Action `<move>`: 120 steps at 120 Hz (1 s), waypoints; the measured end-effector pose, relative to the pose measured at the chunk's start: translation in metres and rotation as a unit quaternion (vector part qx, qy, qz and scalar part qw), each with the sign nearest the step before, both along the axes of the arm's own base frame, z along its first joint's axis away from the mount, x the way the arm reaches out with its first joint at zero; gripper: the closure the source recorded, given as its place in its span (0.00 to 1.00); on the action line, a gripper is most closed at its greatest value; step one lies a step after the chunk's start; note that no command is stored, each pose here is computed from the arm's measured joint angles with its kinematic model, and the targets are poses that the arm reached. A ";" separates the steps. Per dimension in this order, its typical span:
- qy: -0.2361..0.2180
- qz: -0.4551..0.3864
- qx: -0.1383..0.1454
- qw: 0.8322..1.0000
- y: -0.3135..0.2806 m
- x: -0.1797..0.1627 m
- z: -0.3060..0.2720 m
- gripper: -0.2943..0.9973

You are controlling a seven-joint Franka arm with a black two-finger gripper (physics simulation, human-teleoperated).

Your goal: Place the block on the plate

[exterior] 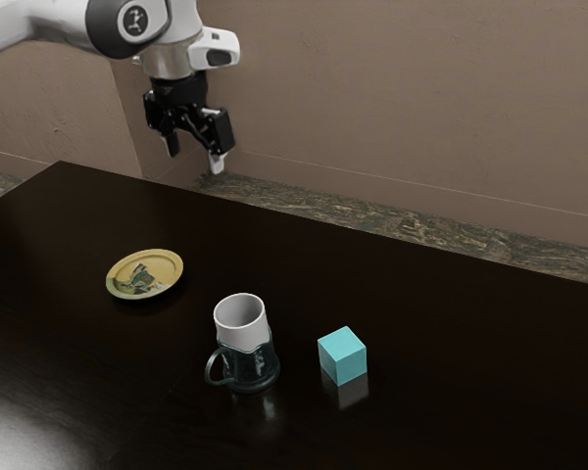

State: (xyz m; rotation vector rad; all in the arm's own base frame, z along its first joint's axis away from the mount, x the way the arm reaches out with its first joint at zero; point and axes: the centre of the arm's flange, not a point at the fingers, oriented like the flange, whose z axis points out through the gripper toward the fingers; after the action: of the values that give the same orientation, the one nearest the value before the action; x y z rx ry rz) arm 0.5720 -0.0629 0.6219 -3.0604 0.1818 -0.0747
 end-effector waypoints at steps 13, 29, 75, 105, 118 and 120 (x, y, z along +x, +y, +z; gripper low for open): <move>0.006 0.004 -0.002 1.000 0.003 0.003 -0.006 0.23; 0.028 -0.038 0.009 0.999 -0.071 0.056 -0.068 0.23; 0.093 -0.124 -0.028 0.988 -0.205 0.077 -0.263 0.23; 0.084 -0.177 -0.061 0.979 -0.205 0.064 -0.322 0.23; 0.077 -0.190 -0.071 0.976 -0.202 0.062 -0.332 0.23; 0.075 -0.192 -0.073 0.976 -0.202 0.062 -0.333 0.23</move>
State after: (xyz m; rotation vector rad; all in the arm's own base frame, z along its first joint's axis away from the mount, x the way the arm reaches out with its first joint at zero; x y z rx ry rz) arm 0.6343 -0.2649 0.2890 -3.1259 0.8100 0.1292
